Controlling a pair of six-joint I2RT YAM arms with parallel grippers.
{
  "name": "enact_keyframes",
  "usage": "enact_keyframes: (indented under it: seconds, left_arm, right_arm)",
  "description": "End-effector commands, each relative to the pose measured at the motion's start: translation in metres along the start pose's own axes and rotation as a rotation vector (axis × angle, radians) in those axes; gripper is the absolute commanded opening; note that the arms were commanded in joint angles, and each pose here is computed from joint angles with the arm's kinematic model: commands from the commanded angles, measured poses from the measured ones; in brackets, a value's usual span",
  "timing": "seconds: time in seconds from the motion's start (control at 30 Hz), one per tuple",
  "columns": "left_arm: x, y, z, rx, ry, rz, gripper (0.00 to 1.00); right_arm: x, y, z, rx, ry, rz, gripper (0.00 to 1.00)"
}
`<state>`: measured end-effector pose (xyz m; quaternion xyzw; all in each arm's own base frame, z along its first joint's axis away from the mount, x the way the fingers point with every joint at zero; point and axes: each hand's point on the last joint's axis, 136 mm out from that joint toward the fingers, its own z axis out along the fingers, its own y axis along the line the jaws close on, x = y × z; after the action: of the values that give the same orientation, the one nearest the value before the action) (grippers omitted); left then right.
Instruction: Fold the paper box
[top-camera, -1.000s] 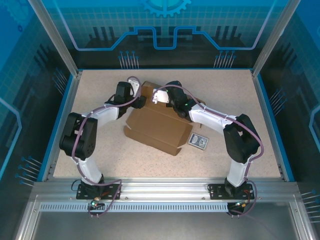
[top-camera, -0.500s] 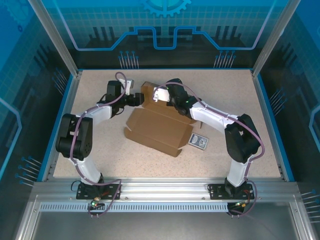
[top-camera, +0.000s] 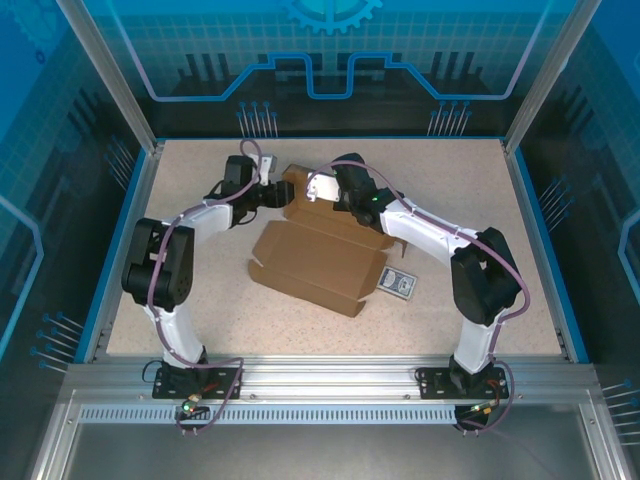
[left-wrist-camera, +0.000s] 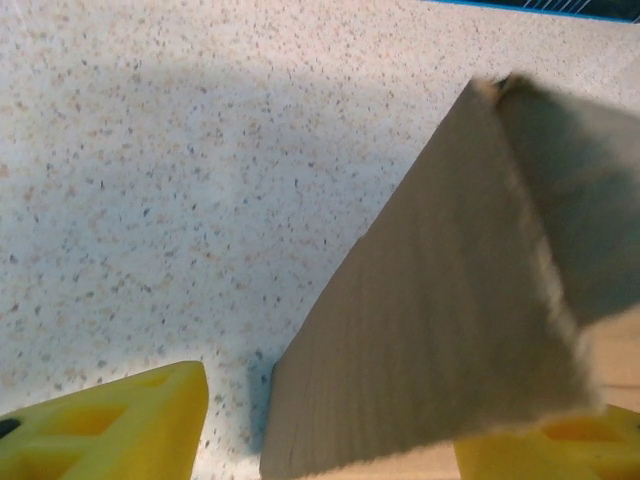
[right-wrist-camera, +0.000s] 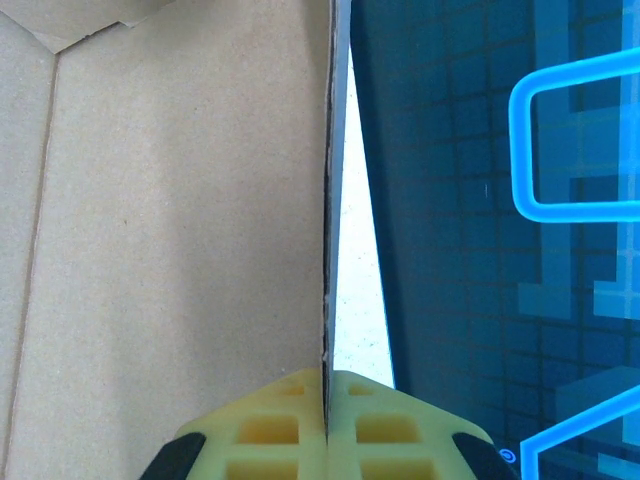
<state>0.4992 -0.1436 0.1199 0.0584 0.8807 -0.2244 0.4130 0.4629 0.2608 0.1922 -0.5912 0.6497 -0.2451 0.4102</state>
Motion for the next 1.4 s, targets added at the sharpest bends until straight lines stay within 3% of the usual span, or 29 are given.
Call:
enact_keyframes:
  seconds: [0.0,0.43,0.93,1.13,1.37]
  left_arm:
    - [-0.005,0.005,0.008,-0.077,-0.007,0.046,0.60]
    - [-0.007,0.006,0.020,-0.092,-0.047,0.070,0.30]
    - [-0.018,0.007,0.013,-0.150,-0.100,-0.018,0.10]
    - [-0.015,0.005,0.007,-0.140,-0.121,0.033,0.08]
    - [-0.010,-0.006,0.002,-0.103,-0.126,0.110,0.08]
  right_arm:
    - [-0.001,-0.004,0.002,-0.012,-0.003,0.016,0.00]
    - [-0.002,-0.004,0.002,-0.016,-0.002,0.019,0.00]
    - [-0.013,-0.003,0.003,0.072,0.000,-0.031,0.00]
    - [-0.011,-0.006,-0.003,0.085,-0.005,-0.001,0.00]
    - [-0.021,-0.011,-0.026,0.029,-0.070,0.126,0.25]
